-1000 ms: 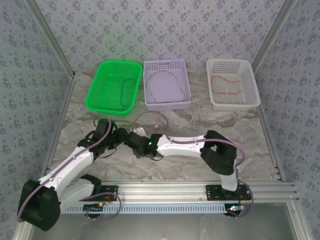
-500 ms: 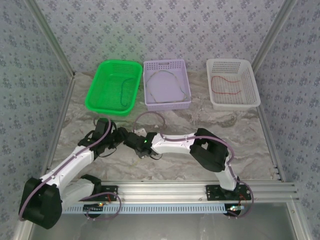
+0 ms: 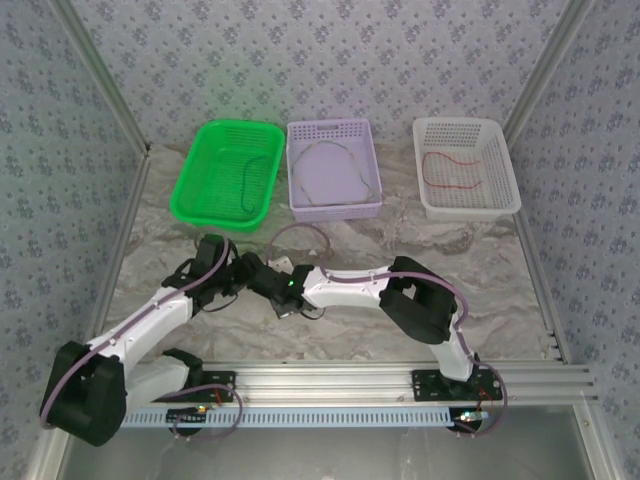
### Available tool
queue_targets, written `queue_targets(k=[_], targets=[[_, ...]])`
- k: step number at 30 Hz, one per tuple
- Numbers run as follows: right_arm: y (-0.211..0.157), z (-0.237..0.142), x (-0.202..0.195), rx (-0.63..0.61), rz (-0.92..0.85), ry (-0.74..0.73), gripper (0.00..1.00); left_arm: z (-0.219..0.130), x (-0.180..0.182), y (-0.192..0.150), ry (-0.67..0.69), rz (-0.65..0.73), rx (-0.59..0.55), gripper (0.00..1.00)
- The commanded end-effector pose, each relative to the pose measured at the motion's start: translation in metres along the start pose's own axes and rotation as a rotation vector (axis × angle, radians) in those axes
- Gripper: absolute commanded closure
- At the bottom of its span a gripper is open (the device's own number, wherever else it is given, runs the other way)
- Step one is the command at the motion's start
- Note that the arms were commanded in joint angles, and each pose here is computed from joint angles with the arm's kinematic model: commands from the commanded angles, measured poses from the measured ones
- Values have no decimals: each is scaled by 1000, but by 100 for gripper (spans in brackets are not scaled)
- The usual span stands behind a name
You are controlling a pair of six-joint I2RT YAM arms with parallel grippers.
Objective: Untangle the cables
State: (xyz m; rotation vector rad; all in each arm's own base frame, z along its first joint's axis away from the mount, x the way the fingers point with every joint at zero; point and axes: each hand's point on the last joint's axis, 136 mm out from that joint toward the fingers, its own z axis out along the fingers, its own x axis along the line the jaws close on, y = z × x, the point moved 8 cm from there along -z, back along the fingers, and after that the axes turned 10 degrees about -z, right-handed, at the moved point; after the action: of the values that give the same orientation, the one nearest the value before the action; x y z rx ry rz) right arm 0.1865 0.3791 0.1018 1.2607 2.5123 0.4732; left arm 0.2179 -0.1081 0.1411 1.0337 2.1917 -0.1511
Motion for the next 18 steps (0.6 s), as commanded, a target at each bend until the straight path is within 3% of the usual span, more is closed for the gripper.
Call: queue_targets(k=[1, 6, 8, 15, 18], targets=[[-8, 4, -10, 31, -24, -23, 90, 4, -18, 1, -51, 9, 13, 41], [-11, 10, -13, 48, -13, -13, 90, 16, -21, -2, -51, 0, 23, 41], [-11, 8, -16, 36, -13, -24, 100, 18, -24, -4, -55, 8, 26, 41], [-5, -38, -44, -103, -116, -51, 100, 14, -41, -9, -95, 45, 33, 41], [-13, -49, -63, -123, -161, -18, 100, 9, -57, -14, -153, 96, 40, 36]])
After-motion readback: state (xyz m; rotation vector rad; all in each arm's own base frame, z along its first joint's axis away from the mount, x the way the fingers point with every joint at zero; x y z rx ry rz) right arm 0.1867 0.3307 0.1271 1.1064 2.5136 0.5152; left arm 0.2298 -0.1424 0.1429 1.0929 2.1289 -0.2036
